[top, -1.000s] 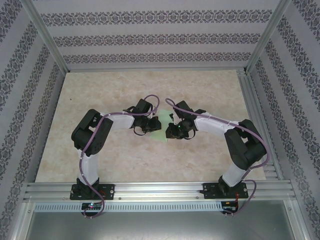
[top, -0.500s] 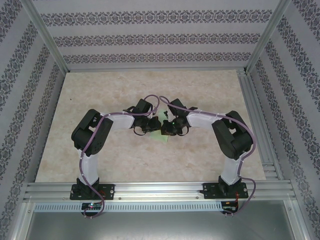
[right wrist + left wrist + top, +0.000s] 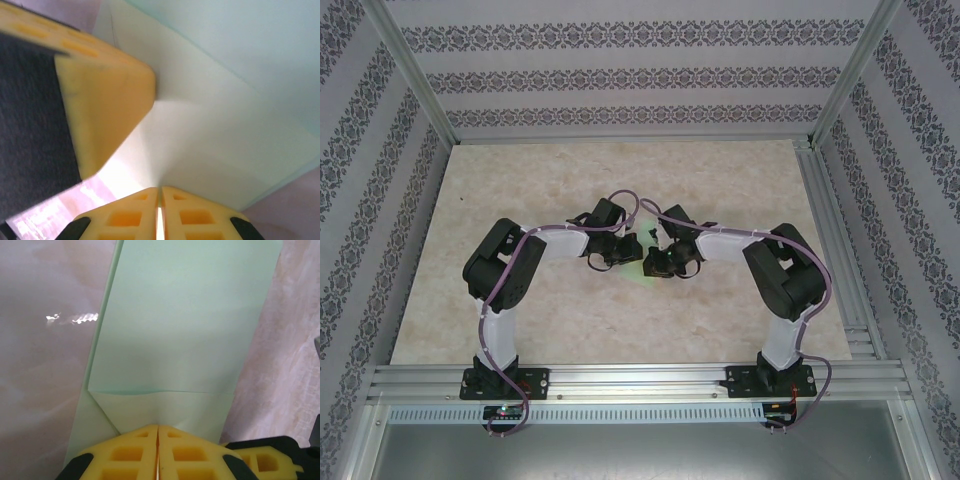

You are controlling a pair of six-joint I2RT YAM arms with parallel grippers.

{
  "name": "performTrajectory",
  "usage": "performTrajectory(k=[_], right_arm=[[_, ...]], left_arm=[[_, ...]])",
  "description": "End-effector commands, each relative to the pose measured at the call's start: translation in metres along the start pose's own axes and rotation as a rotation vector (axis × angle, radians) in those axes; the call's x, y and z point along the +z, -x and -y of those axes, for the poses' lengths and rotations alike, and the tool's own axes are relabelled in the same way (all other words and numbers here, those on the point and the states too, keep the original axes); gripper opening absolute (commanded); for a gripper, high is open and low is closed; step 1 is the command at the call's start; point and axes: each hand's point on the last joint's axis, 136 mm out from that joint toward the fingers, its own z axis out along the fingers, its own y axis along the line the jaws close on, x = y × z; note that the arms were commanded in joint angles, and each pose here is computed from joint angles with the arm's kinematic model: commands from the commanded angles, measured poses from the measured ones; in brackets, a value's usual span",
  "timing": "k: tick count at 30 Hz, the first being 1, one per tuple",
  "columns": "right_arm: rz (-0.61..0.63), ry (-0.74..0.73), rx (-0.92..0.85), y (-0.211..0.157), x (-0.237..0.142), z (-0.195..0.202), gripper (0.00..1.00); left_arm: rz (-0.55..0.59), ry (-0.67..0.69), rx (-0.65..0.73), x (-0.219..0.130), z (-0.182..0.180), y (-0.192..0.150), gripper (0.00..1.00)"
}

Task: Fold a paper plane with a square sheet of paper (pick it up from the middle)
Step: Fold the triangle a second time at the center of the table.

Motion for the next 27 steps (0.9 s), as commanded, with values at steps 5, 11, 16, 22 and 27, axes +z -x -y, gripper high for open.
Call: performTrajectory(k=[5,11,16,22,27], right_arm=[[-0.136,-0.049,0.011,-0.05,-0.004,0.008,0.12],[0.026,0.014,-0.034,-0.005,-0.021,-0.022,0.12],[0.051,0.035,-0.053,0.01,-0.021,-0.032,0.13],[0.018,0.005,-0.034,0.008,-0.003,-0.018,0.12],[-0.03,-0.017,-0.004,-0.007,0.007,-0.004,0.12]], left_arm=[[0.004,0.081,-0.045,0.005,-0.026,-0.005,0.1],[0.005,0.077,-0.048,0.005,-0.026,-0.005,0.1],[0.004,0.072,-0.049,0.005,-0.025,-0.006,0.1],[0.004,0.069,-0.05,0.005,-0.024,-0.005,0.1],[0.007,0.073,-0.051,0.005,-0.025,-0.004,0.1]])
